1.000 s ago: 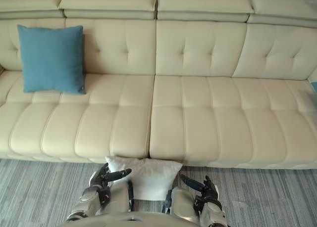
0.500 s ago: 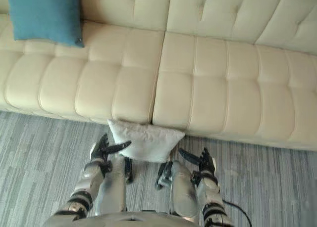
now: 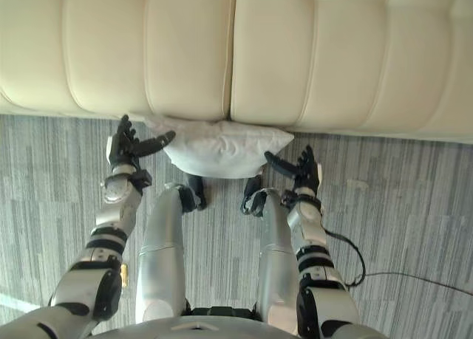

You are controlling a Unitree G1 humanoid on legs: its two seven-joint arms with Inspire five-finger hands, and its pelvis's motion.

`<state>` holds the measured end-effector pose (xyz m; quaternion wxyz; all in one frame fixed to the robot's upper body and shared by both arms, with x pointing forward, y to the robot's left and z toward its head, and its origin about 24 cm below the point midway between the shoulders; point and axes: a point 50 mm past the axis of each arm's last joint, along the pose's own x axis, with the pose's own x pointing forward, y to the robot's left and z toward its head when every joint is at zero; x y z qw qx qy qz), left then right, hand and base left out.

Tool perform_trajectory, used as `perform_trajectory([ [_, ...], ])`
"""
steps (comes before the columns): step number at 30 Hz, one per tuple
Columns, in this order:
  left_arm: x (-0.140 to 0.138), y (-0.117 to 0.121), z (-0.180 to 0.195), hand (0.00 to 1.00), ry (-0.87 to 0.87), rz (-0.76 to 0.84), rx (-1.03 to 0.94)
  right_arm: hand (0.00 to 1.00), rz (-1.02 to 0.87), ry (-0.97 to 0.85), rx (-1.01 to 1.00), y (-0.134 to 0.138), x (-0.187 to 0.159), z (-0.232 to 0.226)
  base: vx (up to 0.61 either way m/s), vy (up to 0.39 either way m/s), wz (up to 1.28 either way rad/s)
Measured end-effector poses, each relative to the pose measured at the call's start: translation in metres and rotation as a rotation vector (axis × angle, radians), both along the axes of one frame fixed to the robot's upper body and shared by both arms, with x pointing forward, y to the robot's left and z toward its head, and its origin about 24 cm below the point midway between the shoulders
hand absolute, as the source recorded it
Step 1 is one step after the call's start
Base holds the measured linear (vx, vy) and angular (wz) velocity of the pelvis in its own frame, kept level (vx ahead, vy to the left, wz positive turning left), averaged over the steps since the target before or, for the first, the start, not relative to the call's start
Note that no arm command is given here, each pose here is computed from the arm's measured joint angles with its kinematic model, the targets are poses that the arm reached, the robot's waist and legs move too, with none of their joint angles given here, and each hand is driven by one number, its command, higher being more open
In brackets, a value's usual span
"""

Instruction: Pick up cushions and gather them together orderly.

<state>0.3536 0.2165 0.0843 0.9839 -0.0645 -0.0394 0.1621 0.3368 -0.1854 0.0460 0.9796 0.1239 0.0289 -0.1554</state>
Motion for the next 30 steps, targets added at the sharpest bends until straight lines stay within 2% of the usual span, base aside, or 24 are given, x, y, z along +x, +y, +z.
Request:
perform_trajectory([
  [3,0.002,-0.003,0.008,1.00,-0.037,-0.009,0.017,1.00,0.022,-0.056,-0.031,0.005,0.008,0.017,-0.11,-0.084,0.23],
  [4,0.004,-0.004,0.014,0.00,-0.056,-0.011,0.021,0.00,0.019,-0.080,-0.027,0.008,0.010,0.024,-0.16,-0.082,0.20],
  [8,0.012,-0.011,0.033,0.00,-0.110,-0.011,0.014,0.00,0.017,-0.139,-0.012,0.017,0.017,0.039,-0.11,-0.042,0.16],
  [12,0.015,-0.036,0.032,0.00,-0.096,-0.081,0.040,0.00,0.091,-0.145,-0.021,0.042,0.023,0.047,-0.04,-0.043,0.05],
  [14,0.015,-0.044,0.031,0.00,-0.093,-0.065,0.015,0.00,0.099,-0.139,-0.009,0.050,0.023,0.047,0.01,-0.018,0.04],
  [18,0.012,-0.040,0.025,0.00,-0.069,-0.032,0.016,0.00,0.091,-0.102,-0.036,0.044,0.017,0.035,0.03,-0.001,0.09],
  [22,0.005,-0.049,0.009,0.00,-0.021,-0.077,0.054,0.00,0.116,-0.058,-0.061,0.046,0.004,0.017,0.01,0.013,0.03],
  [30,-0.020,-0.060,-0.010,0.00,-0.016,-0.131,0.055,0.00,0.085,-0.043,-0.055,0.033,-0.033,-0.005,0.04,0.024,-0.05],
])
